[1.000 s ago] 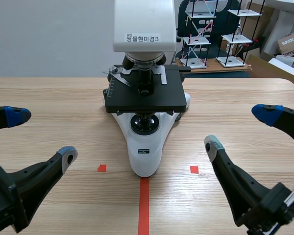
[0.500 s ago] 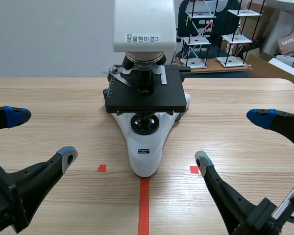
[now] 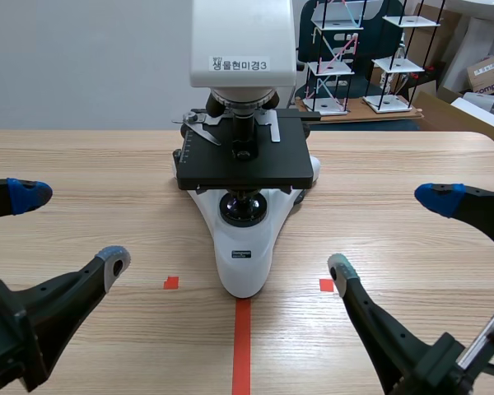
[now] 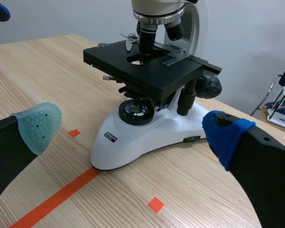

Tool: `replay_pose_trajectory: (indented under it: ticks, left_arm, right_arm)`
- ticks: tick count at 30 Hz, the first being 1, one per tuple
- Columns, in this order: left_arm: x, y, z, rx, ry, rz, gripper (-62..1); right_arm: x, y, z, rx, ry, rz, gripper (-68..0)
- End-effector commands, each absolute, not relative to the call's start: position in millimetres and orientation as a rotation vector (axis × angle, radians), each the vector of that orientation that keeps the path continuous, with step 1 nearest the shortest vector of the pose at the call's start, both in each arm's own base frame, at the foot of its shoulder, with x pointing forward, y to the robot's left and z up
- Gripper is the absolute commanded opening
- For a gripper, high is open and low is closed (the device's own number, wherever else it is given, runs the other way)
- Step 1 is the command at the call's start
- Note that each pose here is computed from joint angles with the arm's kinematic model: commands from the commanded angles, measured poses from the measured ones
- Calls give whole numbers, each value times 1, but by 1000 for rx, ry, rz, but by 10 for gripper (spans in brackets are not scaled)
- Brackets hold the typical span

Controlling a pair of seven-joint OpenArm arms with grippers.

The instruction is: Return to the home posture

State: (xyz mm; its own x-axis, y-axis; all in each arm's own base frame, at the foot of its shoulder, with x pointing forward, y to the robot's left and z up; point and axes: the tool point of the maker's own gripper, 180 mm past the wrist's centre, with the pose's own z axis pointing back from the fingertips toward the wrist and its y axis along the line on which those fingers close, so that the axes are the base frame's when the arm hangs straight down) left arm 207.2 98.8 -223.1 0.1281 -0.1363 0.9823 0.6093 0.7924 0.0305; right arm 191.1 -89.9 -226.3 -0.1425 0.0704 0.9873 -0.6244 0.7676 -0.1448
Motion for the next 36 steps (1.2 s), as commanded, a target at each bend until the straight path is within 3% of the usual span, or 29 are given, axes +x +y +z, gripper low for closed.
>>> replay_pose_trajectory:
  ticks: [1, 36]
  left_arm:
    - [207, 96, -216, -447, -1365, -556, 14]
    - [207, 96, -218, -444, -1359, -557, 14]
  right_arm:
    - [194, -91, -220, 456, -1640, 632, 4]
    - [195, -91, -222, 453, -1630, 634, 4]
